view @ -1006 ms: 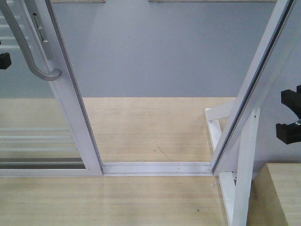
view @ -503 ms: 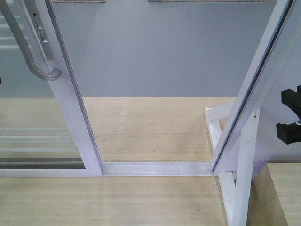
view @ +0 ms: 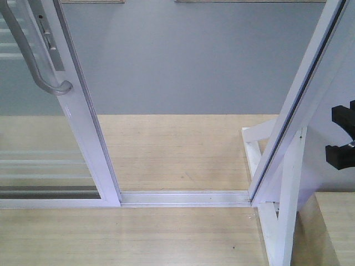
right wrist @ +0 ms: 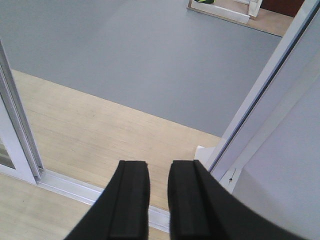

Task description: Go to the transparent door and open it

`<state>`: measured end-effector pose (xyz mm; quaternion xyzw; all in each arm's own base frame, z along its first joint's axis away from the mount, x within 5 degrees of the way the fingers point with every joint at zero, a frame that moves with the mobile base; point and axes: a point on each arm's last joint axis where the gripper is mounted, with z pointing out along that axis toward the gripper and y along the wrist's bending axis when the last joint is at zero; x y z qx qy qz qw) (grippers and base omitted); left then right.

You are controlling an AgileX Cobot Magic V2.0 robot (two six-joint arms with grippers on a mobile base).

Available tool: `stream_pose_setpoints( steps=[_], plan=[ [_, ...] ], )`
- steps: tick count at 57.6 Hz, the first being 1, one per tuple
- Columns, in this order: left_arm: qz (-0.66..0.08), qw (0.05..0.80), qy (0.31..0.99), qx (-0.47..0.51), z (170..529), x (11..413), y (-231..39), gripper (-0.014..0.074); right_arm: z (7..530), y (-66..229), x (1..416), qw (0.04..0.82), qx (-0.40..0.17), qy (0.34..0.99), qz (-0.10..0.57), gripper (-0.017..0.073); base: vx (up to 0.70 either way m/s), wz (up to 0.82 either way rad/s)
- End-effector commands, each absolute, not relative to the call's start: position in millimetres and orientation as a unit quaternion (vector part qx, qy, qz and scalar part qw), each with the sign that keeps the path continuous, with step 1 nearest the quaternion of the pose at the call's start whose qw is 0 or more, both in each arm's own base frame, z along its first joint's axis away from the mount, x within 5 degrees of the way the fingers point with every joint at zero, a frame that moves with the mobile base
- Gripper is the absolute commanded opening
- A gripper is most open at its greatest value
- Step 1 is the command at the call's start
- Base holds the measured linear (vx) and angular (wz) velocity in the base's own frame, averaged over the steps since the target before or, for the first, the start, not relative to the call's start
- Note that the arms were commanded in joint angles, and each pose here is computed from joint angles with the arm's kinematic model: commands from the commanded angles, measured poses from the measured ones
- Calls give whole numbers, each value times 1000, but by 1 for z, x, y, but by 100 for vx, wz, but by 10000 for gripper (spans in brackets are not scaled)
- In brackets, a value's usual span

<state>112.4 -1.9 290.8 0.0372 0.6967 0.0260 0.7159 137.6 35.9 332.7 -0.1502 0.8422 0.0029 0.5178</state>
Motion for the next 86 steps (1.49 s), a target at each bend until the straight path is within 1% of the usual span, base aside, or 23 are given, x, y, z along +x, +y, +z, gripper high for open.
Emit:
stream_pose_setpoints(
  steps=[1, 3, 10, 24, 27, 30, 40, 86],
  plan=[
    [23, 762, 646, 41, 294, 97, -3, 42, 349, 37, 140, 562, -154, 812, 4, 232, 0, 0],
    [13, 766, 642, 32, 287, 90, -3, -10, 349, 37, 140, 562, -154, 812, 4, 232, 0, 0],
    [-13, 772, 635, 9, 267, 72, -2, -9, 349, 37, 140, 562, -154, 812, 4, 232, 0, 0],
    [-7, 762, 648, 10, 217, 55, -1, -6, 349, 37, 140, 562, -154, 812, 4, 232, 0, 0],
    [-8, 757, 653, 10, 204, 55, -2, -6, 349, 37, 140, 562, -154, 813, 4, 232, 0, 0],
    [-7, 728, 685, 9, 199, 57, -1, -6, 348, 37, 140, 561, -154, 814, 4, 232, 0, 0],
    [-16, 722, 692, -1, 197, 57, -1, -6, 348, 37, 140, 560, -154, 814, 3, 232, 0, 0],
    [-15, 721, 693, 0, 197, 57, -1, -6, 349, 36, 139, 561, -153, 814, 3, 232, 0, 0]
  ],
)
